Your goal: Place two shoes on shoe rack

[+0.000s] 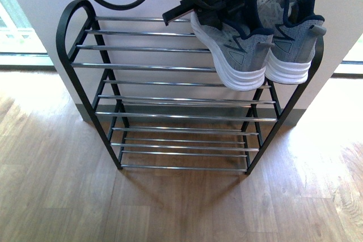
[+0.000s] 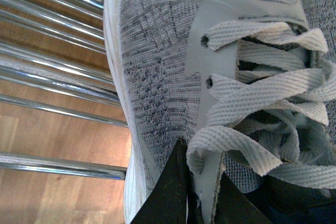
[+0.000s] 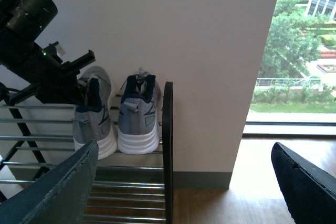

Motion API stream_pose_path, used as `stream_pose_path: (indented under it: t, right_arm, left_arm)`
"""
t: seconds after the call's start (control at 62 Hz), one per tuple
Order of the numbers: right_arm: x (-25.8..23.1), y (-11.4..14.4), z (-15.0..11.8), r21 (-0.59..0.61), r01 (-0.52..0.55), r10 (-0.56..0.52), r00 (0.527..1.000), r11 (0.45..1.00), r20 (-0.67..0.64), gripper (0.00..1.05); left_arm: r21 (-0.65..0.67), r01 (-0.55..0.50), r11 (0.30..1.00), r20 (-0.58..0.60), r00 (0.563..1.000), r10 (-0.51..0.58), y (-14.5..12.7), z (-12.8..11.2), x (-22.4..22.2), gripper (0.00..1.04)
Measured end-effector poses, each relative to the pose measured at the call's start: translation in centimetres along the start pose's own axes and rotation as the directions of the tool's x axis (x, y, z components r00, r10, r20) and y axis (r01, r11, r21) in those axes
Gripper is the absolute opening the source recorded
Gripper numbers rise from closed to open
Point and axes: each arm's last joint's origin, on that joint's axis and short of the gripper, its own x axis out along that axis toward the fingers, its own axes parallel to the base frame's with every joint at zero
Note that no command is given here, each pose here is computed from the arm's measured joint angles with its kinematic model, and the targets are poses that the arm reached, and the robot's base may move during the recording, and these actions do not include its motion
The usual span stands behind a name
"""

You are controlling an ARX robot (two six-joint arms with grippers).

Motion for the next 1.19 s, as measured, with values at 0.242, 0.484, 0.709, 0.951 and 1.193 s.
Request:
stream_pose_path:
  t: [0.242,0.484,0.709,0.951,1.193]
  right_arm:
    - [0.0,0.0,0.0,0.000,0.000,0.000,1.000,1.000,0.000,0.96]
    - [0.0,0.0,0.0,0.000,0.000,0.000,1.000,1.000,0.000,0.96]
    - [0.0,0.0,0.0,0.000,0.000,0.000,1.000,1.000,0.000,0.96]
    - [0.0,0.0,0.0,0.000,0.000,0.000,1.000,1.000,0.000,0.96]
    - [0.0,0.0,0.0,0.000,0.000,0.000,1.000,1.000,0.000,0.96]
  left_arm:
    - [0.136,0.018,0.991,-0.020,1.000,-0.016,-1.6,-0.8,-0.3,0.01]
    - [0.149,0.023,0.989,-0.015,1.000,-0.021,-1.4,-0.5,-0.2,0.01]
    - [0.152,0.039,0.988,-0.021,0.999,-0.036,-0.2,0.1,0.2,0.01]
    - [0.139,0.026,0.990,-0.010,1.000,-0.025,0.2,0.6,0.0,0.01]
    - [0.160,0.015,0.987,-0.013,1.000,-0.013,0.6,0.8,0.1,0.01]
